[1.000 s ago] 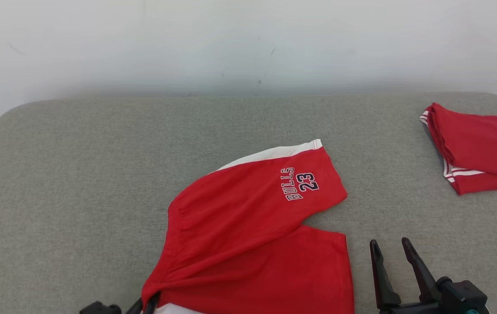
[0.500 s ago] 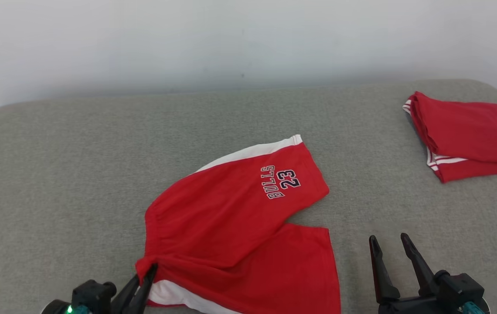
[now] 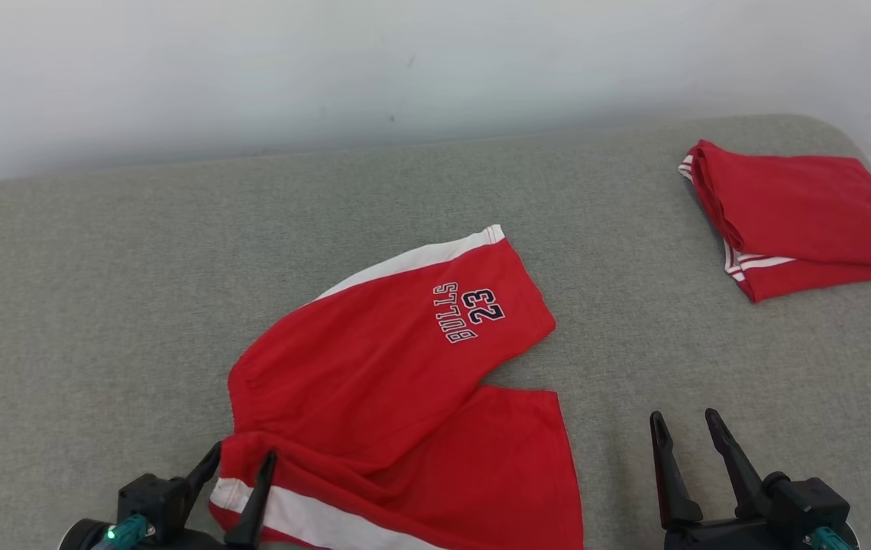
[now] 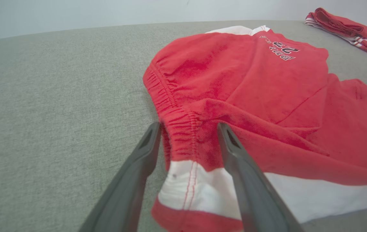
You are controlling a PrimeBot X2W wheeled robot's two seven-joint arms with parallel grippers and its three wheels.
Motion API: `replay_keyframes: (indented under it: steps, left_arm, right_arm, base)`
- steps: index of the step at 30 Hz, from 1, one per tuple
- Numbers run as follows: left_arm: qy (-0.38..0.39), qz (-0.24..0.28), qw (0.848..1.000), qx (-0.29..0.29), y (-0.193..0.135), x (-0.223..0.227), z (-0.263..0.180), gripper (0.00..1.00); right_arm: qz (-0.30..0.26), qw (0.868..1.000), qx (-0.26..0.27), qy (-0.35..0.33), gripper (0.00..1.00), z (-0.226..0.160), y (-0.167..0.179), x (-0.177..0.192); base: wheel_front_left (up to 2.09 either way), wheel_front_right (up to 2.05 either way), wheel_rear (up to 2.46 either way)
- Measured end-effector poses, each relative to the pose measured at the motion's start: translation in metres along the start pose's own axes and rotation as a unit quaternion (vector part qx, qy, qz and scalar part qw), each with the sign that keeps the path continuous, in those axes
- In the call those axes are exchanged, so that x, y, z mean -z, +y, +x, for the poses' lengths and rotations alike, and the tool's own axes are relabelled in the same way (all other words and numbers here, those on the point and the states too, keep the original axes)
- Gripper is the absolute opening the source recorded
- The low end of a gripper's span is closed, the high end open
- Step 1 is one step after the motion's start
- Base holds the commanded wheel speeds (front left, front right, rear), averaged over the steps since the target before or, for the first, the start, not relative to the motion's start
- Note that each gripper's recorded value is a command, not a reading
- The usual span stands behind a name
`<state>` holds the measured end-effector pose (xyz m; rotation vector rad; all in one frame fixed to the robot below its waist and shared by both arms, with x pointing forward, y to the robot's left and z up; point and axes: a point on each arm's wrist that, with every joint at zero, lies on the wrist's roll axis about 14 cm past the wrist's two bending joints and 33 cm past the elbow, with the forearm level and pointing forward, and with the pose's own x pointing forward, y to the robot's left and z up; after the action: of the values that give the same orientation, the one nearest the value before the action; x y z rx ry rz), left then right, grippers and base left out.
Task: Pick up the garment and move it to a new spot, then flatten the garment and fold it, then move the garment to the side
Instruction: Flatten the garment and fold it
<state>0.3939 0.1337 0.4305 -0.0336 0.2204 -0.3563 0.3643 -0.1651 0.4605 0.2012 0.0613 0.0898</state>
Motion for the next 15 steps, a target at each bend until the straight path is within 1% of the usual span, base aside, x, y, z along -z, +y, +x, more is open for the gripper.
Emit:
replay_keyframes:
  steps: [3,9,12,15]
  left_arm:
    - [-0.019,-0.008,1.0,-0.012,0.002,-0.009,-0.004,1.0]
    - [-0.046,-0.03,0.998,-0.042,0.005,-0.017,-0.026,1.0]
    - [-0.071,-0.036,0.995,-0.054,0.006,-0.028,-0.038,1.0]
    - [-0.102,-0.039,0.991,-0.072,0.014,-0.043,-0.05,1.0]
  right_arm:
    - [0.001,1.0,-0.007,-0.004,1.0,0.002,0.005,-0.002]
    - [0.001,1.0,-0.025,-0.009,1.0,0.005,0.017,-0.006]
    - [0.001,0.999,-0.033,-0.012,1.0,0.004,0.022,-0.007]
    - [0.001,0.999,-0.041,-0.017,1.0,0.003,0.028,-0.01]
  base:
    - [0.0,0.0,0.0]
    - [0.0,0.0,0.0]
    - [0.0,0.0,0.0]
    - [0.0,0.0,0.0]
